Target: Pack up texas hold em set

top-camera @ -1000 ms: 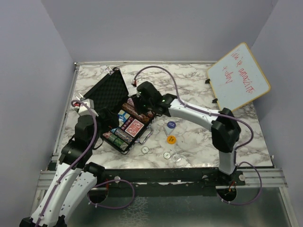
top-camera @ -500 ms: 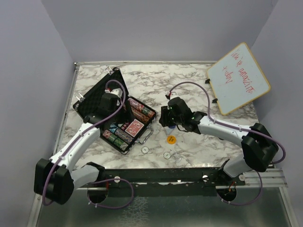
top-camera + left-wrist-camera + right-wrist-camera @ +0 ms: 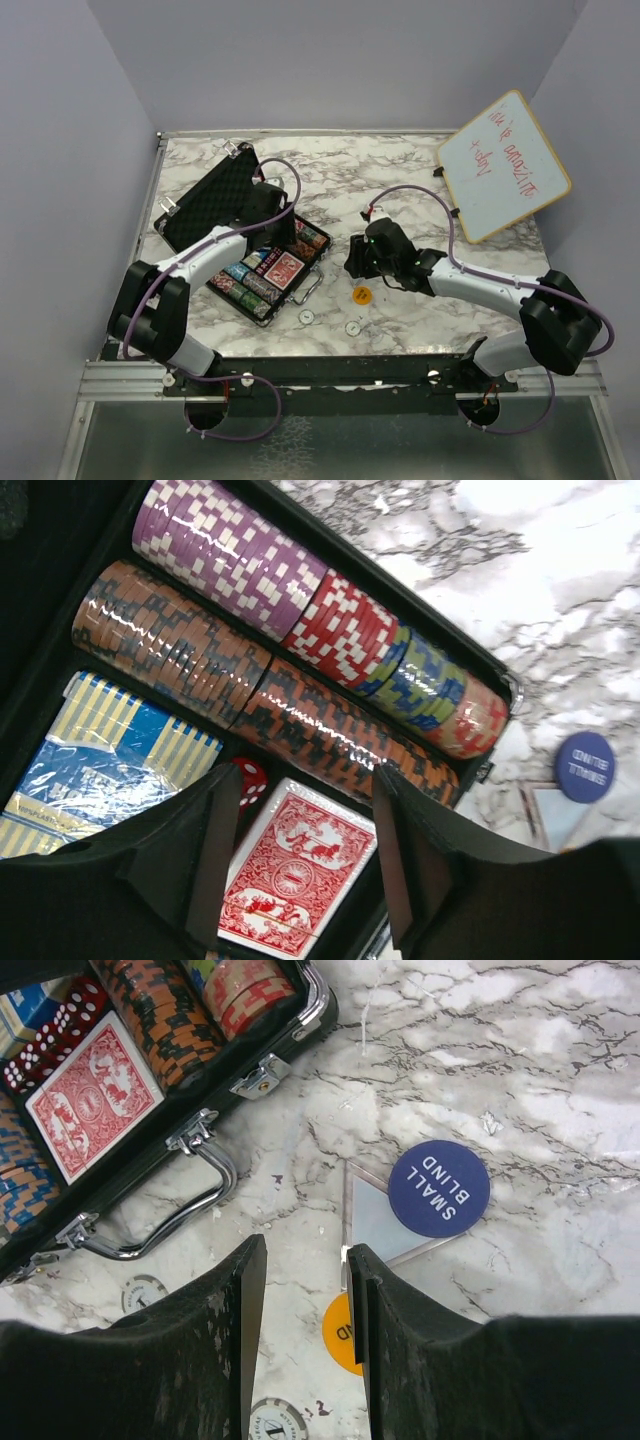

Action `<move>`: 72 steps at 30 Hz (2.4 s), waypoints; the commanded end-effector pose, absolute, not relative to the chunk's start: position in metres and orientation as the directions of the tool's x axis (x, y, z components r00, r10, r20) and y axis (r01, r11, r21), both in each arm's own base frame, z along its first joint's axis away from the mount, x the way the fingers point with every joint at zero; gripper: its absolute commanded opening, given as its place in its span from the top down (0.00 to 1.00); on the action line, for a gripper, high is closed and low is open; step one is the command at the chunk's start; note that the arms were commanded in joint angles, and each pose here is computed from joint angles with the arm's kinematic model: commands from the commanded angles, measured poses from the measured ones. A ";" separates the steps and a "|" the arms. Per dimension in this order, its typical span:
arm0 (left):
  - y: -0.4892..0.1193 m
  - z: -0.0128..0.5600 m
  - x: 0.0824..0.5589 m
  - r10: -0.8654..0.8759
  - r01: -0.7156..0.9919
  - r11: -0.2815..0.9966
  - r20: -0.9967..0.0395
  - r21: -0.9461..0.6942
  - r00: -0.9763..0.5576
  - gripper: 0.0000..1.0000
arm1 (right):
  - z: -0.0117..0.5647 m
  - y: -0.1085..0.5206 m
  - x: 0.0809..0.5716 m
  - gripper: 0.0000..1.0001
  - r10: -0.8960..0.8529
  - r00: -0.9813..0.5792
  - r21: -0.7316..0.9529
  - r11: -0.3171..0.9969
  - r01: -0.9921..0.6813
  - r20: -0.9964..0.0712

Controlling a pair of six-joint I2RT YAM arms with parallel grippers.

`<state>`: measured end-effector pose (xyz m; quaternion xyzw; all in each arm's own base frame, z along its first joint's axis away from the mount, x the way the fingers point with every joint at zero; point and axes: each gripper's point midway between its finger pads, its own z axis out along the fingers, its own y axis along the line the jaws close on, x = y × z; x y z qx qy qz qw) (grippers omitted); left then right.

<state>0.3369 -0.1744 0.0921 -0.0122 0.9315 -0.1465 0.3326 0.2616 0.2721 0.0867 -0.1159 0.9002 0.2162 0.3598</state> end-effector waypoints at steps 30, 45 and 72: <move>-0.173 0.070 0.333 -0.171 -0.007 0.968 -0.639 -0.251 -0.750 0.40 | 0.076 0.263 0.268 0.57 -0.067 -0.704 0.259 0.902 -0.346 -0.707; -0.170 0.091 0.320 0.246 0.311 0.949 -0.508 -0.047 -0.826 0.54 | 0.068 0.268 0.265 0.58 -0.082 -0.717 0.269 0.893 -0.362 -0.692; -0.167 0.062 0.322 0.392 0.414 0.910 -0.374 0.023 -0.841 0.47 | 0.065 0.271 0.266 0.59 -0.096 -0.719 0.266 0.889 -0.374 -0.688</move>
